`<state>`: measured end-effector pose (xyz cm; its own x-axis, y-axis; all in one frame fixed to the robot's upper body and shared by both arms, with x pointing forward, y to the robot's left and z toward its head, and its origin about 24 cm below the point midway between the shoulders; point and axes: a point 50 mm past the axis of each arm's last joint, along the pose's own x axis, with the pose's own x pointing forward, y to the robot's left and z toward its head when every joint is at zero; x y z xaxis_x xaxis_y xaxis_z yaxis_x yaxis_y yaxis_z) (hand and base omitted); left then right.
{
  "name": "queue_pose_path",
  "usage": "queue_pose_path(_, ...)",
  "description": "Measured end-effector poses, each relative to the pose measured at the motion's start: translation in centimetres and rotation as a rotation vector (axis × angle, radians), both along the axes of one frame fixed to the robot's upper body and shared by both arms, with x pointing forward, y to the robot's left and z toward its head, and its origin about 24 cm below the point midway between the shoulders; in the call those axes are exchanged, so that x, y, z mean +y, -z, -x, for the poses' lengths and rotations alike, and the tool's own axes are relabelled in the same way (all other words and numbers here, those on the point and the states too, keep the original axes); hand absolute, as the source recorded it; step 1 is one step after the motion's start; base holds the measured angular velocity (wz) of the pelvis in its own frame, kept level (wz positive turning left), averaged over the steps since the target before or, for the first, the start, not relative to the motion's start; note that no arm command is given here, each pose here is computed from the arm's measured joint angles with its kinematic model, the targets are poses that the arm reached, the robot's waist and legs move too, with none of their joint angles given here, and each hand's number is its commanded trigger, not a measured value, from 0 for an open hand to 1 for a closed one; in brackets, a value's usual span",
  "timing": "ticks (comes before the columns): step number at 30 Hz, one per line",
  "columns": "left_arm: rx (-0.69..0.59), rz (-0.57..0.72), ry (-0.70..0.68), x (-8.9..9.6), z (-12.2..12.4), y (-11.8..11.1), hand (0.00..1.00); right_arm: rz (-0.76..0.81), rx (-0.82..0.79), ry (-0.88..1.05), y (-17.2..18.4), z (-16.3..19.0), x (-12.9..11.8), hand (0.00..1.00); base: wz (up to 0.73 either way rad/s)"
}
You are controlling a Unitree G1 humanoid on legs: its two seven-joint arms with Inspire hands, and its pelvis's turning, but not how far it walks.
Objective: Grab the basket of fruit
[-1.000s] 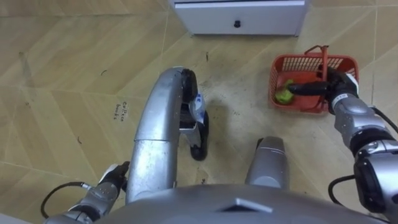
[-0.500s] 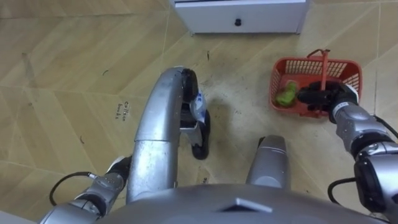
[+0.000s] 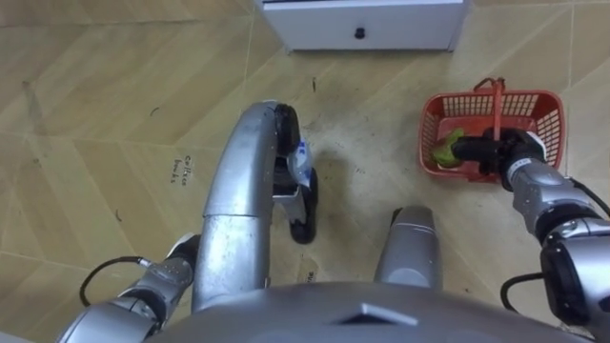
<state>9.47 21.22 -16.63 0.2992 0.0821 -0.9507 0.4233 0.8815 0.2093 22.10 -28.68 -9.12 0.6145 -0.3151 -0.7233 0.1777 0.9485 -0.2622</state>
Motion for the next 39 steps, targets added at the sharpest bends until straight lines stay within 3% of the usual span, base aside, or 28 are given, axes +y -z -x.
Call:
queue_pose_path(13, -0.046, 0.01, -0.019, 0.6, -2.0, -0.6, 0.0, 0.009, -0.015, -0.076, -0.6, -1.2, 1.0, 1.0, -0.02)
queue_pose_path(21, -0.129, -0.043, -0.074, 2.3, -3.8, -1.6, 0.0, 0.013, -0.148, -0.115, -2.7, -3.6, 1.8, 1.0, -0.02)
queue_pose_path(26, -0.118, -0.055, -0.128, 2.5, -3.3, -1.5, 0.0, 0.002, -0.217, -0.146, -4.0, -4.9, 2.5, 1.0, -0.41)
queue_pose_path(29, -0.067, -0.081, -0.2, 3.7, -1.1, -1.2, 0.0, -0.016, -0.245, -0.179, -4.2, -5.4, 3.7, 1.0, -0.78)
queue_pose_path(30, -0.055, -0.094, -0.182, 4.2, -0.8, -1.3, 0.0, -0.005, -0.245, -0.159, -4.2, -5.0, 3.0, 1.0, -0.08)
queue_pose_path(32, -0.131, -0.076, -0.155, 3.7, -2.9, -1.9, 0.0, 0.066, -0.298, -0.094, -6.3, -5.5, 0.3, 1.0, 0.63)
queue_pose_path(35, -0.193, -0.099, -0.215, 4.4, -4.6, -2.8, 0.0, 0.151, -0.327, -0.159, -7.6, -6.3, 0.9, 1.0, -0.01)
queue_pose_path(39, -0.175, -0.111, -0.265, 5.0, -3.9, -2.7, 0.0, 0.175, -0.363, -0.212, -8.1, -5.5, 1.2, 1.0, -0.66)
